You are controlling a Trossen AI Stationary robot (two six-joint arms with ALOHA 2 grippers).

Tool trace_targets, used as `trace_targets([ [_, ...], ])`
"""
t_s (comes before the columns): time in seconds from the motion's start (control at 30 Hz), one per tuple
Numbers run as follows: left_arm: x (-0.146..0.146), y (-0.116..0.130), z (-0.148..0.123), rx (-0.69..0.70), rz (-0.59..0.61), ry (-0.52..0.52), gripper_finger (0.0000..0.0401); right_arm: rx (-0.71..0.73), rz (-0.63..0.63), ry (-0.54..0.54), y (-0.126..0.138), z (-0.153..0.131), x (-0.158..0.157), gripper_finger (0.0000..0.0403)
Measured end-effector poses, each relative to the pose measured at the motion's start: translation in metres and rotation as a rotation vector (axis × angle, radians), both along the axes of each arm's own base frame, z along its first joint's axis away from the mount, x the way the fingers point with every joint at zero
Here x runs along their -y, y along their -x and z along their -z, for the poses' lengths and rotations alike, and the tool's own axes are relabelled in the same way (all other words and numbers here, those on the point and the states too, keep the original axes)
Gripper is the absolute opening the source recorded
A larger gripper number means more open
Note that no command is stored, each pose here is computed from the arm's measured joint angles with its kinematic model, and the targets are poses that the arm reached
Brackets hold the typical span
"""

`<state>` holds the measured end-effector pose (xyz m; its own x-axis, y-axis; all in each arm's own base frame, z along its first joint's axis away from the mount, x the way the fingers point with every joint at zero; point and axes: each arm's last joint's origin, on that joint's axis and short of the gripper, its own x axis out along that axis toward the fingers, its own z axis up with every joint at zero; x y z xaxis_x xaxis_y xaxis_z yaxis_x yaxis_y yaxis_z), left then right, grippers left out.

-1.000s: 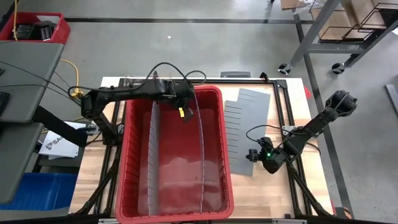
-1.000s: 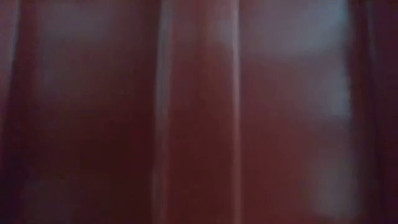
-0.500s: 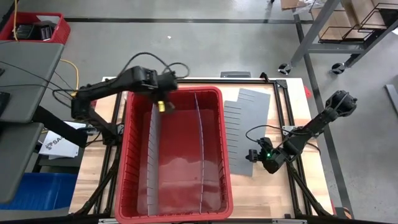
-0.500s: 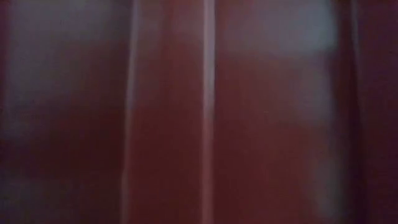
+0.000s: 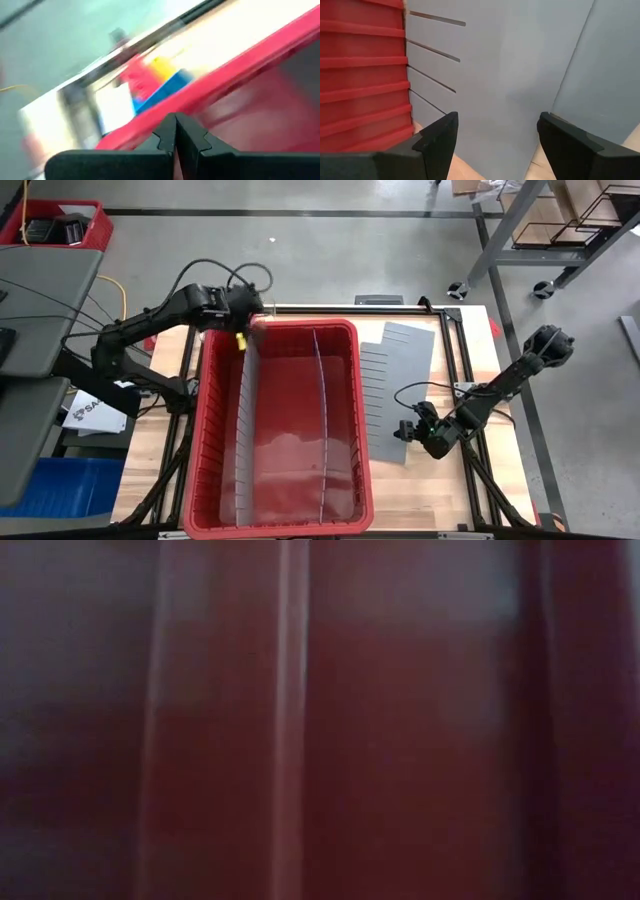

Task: Sort blocks
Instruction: Assemble the bin divider into the red bin

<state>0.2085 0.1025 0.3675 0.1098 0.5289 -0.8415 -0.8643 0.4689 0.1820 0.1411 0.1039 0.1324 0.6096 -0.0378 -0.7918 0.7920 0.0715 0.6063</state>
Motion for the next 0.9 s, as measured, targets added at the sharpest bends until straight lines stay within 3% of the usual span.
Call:
trace_targets([
  [0.1,-0.011,-0.018,0.0,0.163,0.118,0.024,0.0,0.001,0.0,0.0,0.0,0.0,0.0,0.0261],
  [0.3,-0.021,-0.078,-0.009,0.592,0.44,0.026,0.0,0.008,0.0,-0.008,-0.001,0.0,-0.001,0.0261],
  [0.53,-0.005,-0.144,0.036,0.539,0.636,0.192,0.0,0.005,-0.006,-0.004,-0.001,0.0,0.0,0.0261],
  [0.67,0.008,-0.174,0.047,0.554,0.687,0.193,0.0,0.005,-0.005,-0.004,-0.001,0.0,0.0,0.0261],
  [0.9,0.02,-0.208,0.066,0.444,0.693,0.13,0.0,0.009,-0.005,-0.008,-0.002,0.0,-0.001,0.0261],
])
